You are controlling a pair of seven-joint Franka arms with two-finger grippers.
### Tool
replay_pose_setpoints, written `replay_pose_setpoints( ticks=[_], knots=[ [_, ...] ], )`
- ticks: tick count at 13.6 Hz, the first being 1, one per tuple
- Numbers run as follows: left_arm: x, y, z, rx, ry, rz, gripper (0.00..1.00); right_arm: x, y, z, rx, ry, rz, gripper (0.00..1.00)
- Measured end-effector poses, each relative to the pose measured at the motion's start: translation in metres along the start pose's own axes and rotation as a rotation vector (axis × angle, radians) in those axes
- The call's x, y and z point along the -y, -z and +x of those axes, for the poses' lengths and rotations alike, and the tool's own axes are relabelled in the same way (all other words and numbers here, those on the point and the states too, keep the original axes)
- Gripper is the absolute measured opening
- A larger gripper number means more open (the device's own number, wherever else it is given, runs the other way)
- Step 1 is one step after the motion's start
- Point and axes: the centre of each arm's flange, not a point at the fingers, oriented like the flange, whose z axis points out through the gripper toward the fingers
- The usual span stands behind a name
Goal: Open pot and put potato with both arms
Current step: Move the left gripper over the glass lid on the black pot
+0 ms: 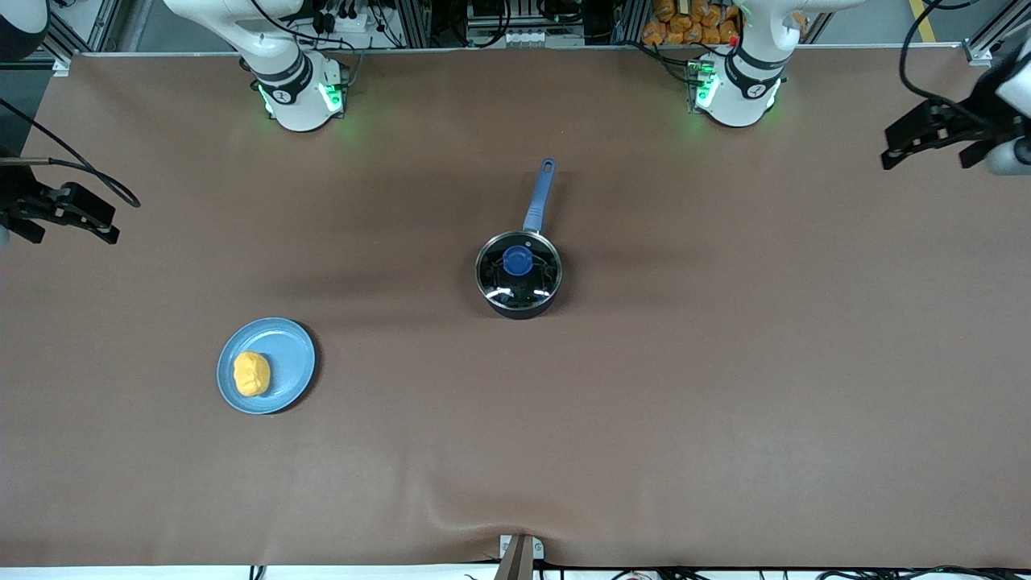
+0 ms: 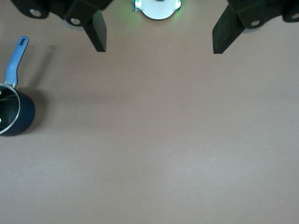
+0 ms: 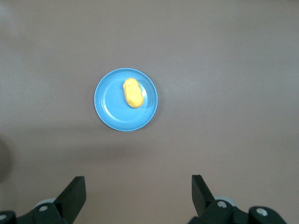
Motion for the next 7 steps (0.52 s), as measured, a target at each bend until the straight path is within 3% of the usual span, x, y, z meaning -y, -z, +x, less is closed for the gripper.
replay_pose_setpoints(
  ticks=[3,7],
  knots=[
    [-0.090,-0.036,0.011,0.058,-0.036,0.018,1.00,0.000,0.000,0.000,0.001,0.001,0.000,1.00],
    [-0.248,-0.096,0.006,0.035,-0.023,0.007,1.00,0.000,0.000,0.000,0.000,0.000,0.000,1.00]
  ],
)
